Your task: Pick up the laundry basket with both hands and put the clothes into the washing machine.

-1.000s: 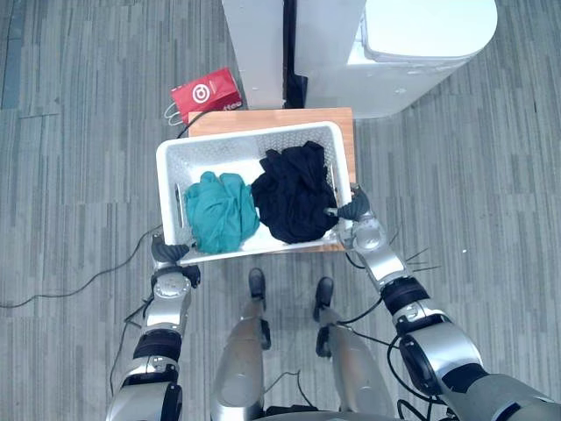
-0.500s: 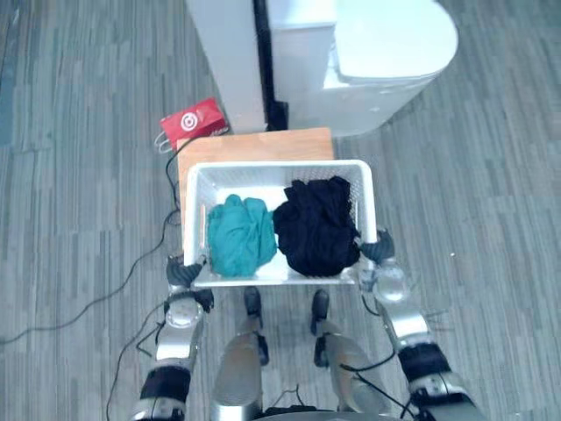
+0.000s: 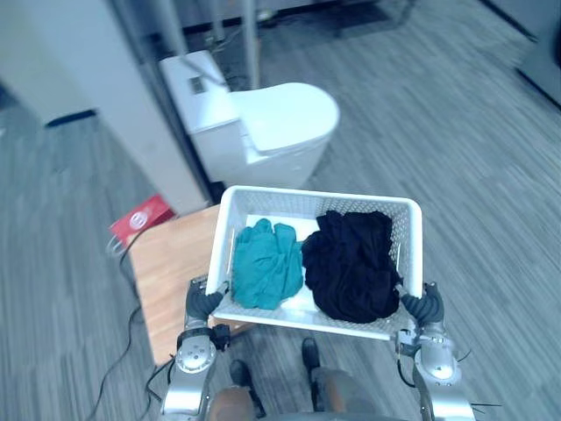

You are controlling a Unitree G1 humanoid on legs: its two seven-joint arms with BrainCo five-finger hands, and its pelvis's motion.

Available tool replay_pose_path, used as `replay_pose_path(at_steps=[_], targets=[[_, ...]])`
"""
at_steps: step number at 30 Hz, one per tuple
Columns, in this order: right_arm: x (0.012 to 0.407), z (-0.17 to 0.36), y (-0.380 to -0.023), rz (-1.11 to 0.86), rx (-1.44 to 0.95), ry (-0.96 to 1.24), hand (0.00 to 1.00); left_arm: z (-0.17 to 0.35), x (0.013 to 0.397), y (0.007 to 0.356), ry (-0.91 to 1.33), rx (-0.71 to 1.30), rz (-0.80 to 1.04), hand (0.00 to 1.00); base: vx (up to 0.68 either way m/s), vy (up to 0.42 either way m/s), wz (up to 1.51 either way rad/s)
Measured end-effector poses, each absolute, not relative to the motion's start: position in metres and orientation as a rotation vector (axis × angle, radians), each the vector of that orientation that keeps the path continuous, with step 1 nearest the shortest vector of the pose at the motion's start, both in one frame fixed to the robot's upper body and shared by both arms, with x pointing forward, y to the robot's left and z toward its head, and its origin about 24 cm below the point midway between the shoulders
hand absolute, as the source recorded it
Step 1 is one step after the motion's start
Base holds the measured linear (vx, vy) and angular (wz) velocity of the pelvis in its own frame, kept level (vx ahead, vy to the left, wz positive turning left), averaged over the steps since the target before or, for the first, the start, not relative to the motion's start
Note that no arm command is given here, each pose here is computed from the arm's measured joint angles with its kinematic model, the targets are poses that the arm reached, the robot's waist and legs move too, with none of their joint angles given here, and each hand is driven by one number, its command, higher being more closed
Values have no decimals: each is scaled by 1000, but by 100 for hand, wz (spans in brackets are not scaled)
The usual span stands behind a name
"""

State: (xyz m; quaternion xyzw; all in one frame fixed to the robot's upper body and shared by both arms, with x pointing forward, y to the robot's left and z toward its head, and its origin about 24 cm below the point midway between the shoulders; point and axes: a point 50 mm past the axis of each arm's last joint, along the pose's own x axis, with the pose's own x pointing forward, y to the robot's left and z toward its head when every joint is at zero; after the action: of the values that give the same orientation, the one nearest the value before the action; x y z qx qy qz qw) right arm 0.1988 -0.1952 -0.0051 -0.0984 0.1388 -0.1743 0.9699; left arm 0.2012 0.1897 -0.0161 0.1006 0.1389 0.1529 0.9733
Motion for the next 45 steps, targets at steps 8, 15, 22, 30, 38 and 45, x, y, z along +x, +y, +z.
replay_pose_path(at_steps=[8,15,22,30,38,45], targets=[[197,3,-208,-371,-232,254,100,-31,196,172,352,136,287,100,162,-89,-144],[205,25,-194,-292,-275,152,100,-27,175,184,356,131,350,100,238,168,-146],[213,3,-184,-259,-285,238,100,-26,174,195,369,173,361,100,384,221,-55],[218,-5,-185,-243,-307,280,100,-33,178,196,403,199,354,100,473,-12,0],[205,-11,-201,-283,-334,325,100,-45,180,177,451,143,330,100,693,-197,1],[209,10,-202,-289,-313,232,100,-42,170,176,447,115,327,100,610,22,-26]])
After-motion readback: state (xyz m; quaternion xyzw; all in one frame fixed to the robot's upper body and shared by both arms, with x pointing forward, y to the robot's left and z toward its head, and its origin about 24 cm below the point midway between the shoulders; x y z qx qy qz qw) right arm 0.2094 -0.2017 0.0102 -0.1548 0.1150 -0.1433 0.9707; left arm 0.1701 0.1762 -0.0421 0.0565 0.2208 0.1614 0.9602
